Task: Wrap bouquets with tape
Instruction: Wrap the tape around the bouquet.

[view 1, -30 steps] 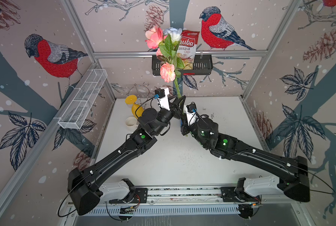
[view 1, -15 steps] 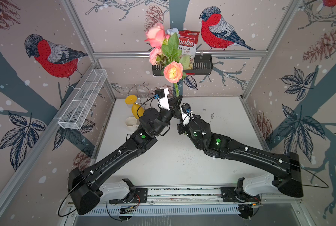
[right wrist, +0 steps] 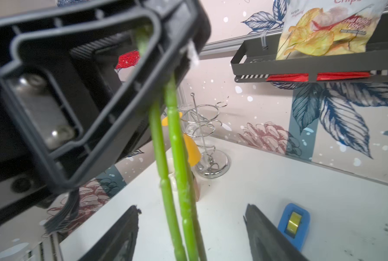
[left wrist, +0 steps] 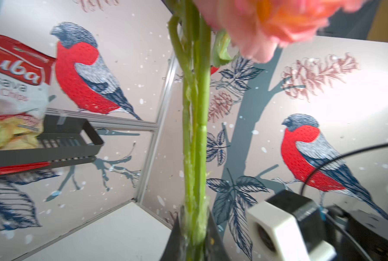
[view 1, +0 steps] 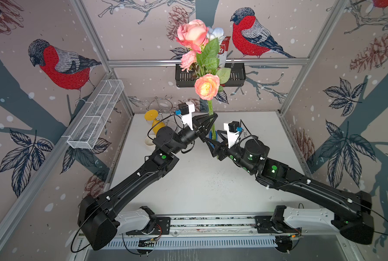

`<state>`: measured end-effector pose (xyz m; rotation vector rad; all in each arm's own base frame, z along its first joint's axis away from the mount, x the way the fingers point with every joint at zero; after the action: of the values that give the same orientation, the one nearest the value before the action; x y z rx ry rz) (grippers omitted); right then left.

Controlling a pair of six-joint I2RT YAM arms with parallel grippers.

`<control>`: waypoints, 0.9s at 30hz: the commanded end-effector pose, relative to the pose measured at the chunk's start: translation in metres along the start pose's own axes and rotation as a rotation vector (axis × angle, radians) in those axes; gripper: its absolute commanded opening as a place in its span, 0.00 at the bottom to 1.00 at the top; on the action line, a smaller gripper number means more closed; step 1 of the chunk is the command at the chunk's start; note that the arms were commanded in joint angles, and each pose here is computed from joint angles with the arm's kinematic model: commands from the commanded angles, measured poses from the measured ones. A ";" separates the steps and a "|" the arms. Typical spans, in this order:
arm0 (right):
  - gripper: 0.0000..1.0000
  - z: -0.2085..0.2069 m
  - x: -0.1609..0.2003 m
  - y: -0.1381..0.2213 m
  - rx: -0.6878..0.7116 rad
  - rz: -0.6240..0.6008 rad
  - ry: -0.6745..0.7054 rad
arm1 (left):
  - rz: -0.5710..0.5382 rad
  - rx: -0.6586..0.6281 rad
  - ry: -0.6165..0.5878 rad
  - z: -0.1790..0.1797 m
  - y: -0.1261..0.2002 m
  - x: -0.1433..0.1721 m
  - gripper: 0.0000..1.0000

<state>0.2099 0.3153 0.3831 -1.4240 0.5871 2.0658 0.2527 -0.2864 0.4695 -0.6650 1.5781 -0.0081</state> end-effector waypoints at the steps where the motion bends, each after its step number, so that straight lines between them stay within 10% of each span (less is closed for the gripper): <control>1: 0.65 0.010 -0.006 0.001 -0.092 -0.011 -0.065 | -0.086 0.159 0.016 -0.026 0.002 -0.021 0.00; 10: 0.00 0.016 -0.003 0.005 -0.137 0.011 -0.046 | -0.108 0.198 0.006 -0.030 0.004 -0.019 0.00; 13: 0.00 0.015 -0.004 0.008 -0.114 0.000 -0.032 | -0.118 0.151 -0.013 -0.024 0.007 -0.019 0.07; 18: 0.00 0.008 -0.008 0.012 -0.020 -0.030 0.020 | -0.079 -0.021 -0.054 -0.003 0.012 -0.014 0.55; 27: 0.00 -0.005 -0.011 0.004 0.103 -0.019 0.063 | -0.055 -0.113 -0.091 0.001 0.014 -0.011 0.70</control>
<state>0.2061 0.3129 0.3880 -1.4483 0.6403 2.0208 0.2455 -0.2732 0.4714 -0.7567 1.5110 0.0474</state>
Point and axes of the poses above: each gripper's point midway between its finger pads, its own y axis back along the fingers, its own z axis along the line the jaws close on, x = y × z, the point moved 2 cm from there along y, back along the fingers, and after that the axes turned 8 degrees about -y, right-handed, at the moved point
